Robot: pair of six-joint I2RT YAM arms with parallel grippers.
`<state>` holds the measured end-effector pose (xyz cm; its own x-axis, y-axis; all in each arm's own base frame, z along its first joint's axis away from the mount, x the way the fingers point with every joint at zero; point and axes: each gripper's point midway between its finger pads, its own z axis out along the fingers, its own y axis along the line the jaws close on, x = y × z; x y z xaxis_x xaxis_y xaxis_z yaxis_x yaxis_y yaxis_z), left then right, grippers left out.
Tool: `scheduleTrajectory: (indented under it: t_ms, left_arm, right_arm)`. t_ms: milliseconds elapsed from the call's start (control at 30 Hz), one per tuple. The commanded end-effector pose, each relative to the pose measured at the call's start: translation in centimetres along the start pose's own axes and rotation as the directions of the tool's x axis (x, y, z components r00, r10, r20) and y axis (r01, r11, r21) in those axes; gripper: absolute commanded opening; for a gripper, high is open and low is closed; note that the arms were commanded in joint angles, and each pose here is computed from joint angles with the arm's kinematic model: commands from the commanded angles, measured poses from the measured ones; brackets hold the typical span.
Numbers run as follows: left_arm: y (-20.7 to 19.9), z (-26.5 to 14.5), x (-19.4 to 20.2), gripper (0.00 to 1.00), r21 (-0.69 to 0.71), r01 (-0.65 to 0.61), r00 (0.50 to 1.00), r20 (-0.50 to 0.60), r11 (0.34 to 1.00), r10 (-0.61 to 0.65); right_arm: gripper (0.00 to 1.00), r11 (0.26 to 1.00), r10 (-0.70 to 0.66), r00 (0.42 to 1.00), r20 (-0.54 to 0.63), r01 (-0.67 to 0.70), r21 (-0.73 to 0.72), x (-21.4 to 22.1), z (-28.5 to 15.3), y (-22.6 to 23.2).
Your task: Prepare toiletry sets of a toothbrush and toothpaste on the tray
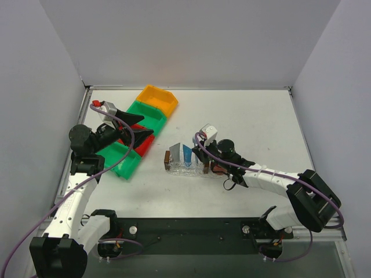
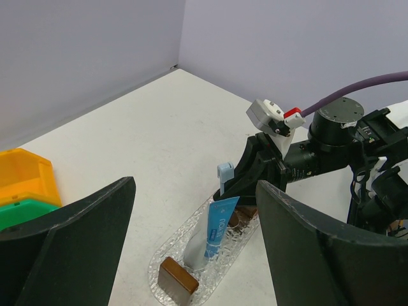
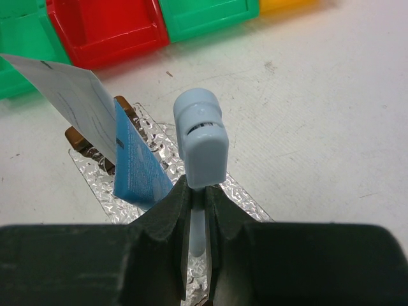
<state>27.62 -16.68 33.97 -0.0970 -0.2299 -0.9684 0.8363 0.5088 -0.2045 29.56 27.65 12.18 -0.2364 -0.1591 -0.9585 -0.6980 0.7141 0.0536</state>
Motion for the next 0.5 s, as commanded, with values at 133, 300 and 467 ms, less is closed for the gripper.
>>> scheduleTrajectory:
  t_ms: [133,300,467]
  left_arm:
    - [-0.47,-0.2,-0.87,0.87,0.015,-0.048,0.999,0.018,0.999,0.048]
    - [-0.48,-0.16,-0.9,0.87,0.018,-0.047,0.999,0.016,0.999,0.046]
    - [-0.46,-0.15,-1.06,0.87,0.017,-0.048,0.999,0.018,0.999,0.048]
  right_arm:
    - [0.0,1.0,-0.009,0.996,0.086,0.009,0.005,-2.08,0.33,0.08]
    - [0.0,1.0,-0.009,0.996,0.083,0.009,0.008,-1.93,0.36,0.02]
    - [0.02,1.0,-0.014,0.997,0.077,0.013,0.008,-1.72,0.48,0.02]
